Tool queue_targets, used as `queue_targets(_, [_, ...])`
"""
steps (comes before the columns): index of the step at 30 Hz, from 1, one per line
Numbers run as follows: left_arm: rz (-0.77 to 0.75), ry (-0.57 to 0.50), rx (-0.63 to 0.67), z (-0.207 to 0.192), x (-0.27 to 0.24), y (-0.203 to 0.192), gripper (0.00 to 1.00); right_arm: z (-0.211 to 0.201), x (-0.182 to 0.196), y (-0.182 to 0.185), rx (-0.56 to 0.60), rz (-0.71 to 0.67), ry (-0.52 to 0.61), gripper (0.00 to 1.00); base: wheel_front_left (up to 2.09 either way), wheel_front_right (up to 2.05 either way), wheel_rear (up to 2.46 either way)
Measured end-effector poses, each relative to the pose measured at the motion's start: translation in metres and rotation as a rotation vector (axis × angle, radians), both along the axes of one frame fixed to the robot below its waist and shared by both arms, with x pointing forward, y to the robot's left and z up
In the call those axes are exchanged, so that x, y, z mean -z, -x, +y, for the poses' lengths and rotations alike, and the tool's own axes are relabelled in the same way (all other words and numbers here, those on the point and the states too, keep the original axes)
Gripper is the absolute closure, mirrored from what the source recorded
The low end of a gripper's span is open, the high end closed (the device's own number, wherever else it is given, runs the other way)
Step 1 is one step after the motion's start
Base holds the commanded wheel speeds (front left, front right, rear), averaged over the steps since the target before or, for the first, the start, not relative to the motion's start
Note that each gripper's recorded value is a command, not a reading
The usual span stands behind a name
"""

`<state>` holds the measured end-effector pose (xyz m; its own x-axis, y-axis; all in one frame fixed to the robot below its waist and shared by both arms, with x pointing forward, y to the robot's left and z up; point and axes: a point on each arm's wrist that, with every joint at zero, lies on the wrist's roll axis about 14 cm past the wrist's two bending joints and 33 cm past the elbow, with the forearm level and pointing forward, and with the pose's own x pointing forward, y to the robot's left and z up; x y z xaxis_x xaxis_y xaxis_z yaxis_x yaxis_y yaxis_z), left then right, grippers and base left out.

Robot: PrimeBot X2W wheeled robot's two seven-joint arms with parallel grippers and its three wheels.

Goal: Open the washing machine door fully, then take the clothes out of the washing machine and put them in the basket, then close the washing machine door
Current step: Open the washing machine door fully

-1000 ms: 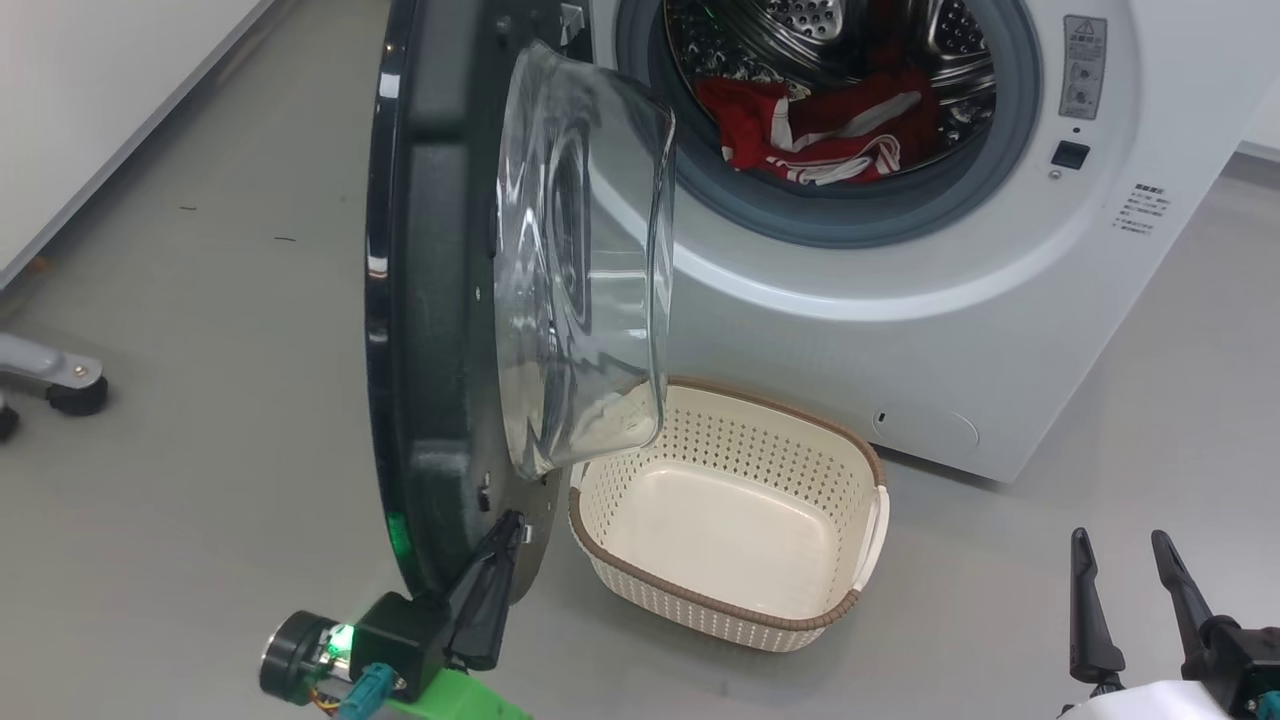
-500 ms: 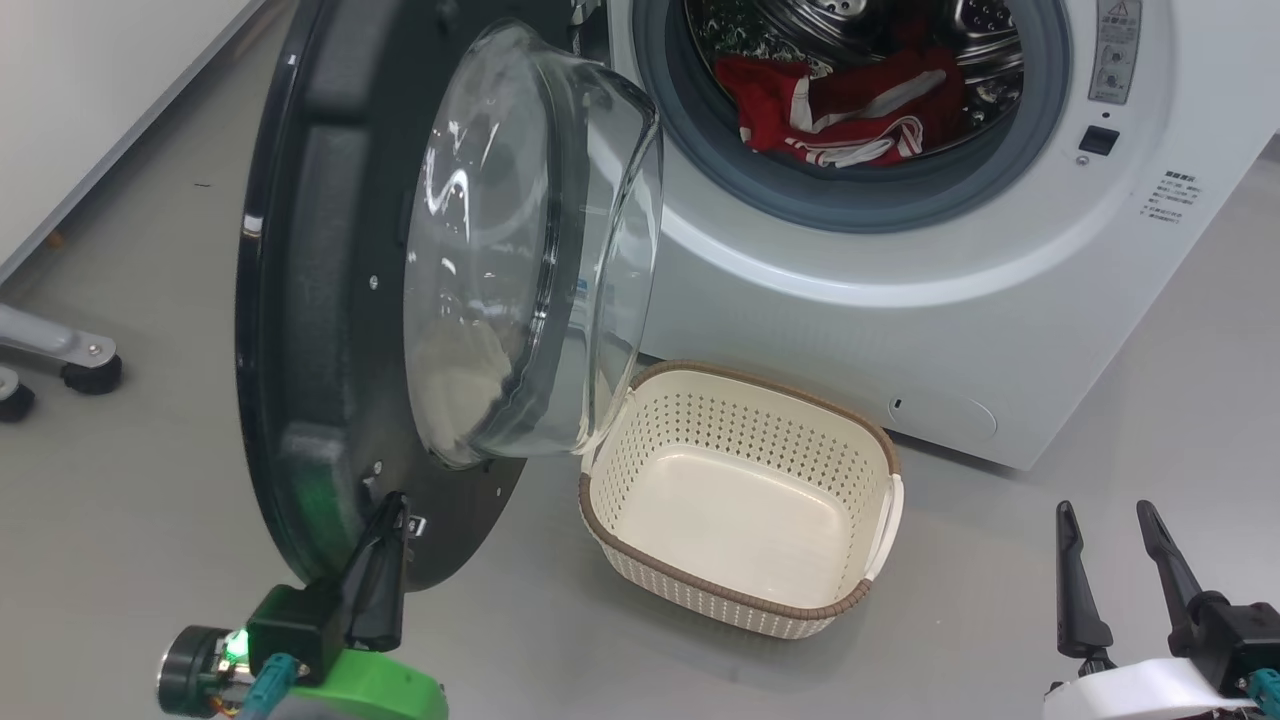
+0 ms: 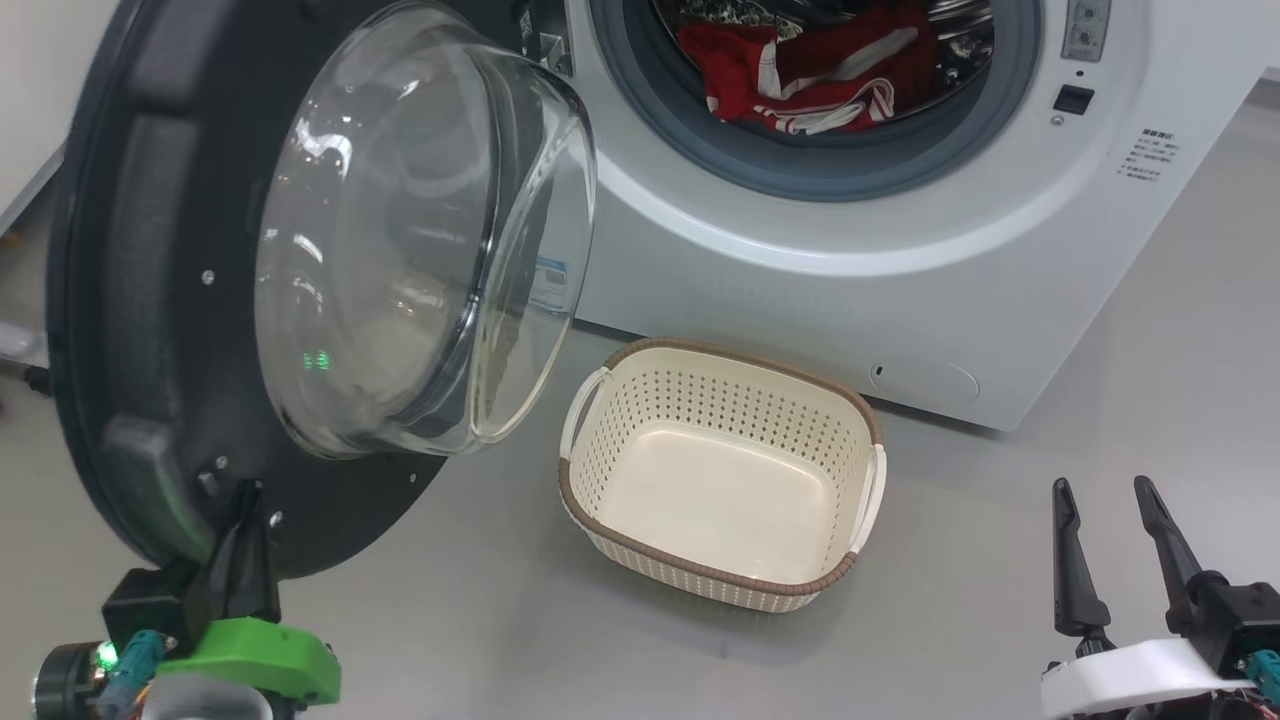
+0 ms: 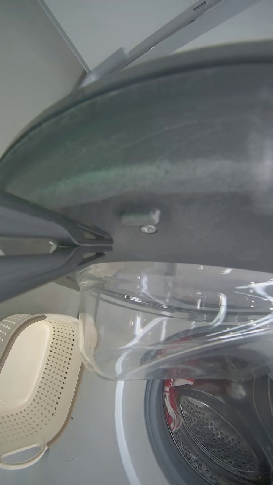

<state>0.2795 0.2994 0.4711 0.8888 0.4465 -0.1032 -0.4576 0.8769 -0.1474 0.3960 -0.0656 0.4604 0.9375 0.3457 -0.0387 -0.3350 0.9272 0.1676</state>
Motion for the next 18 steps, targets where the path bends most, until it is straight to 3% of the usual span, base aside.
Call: queue_targets(18, [0.046, 0.018, -0.149, 0.056, 0.014, -0.007, 1.0, -0.019, 0.01, -0.008, 0.059, 0.02, 0.012, 0.0, 0.0, 0.0, 0.0])
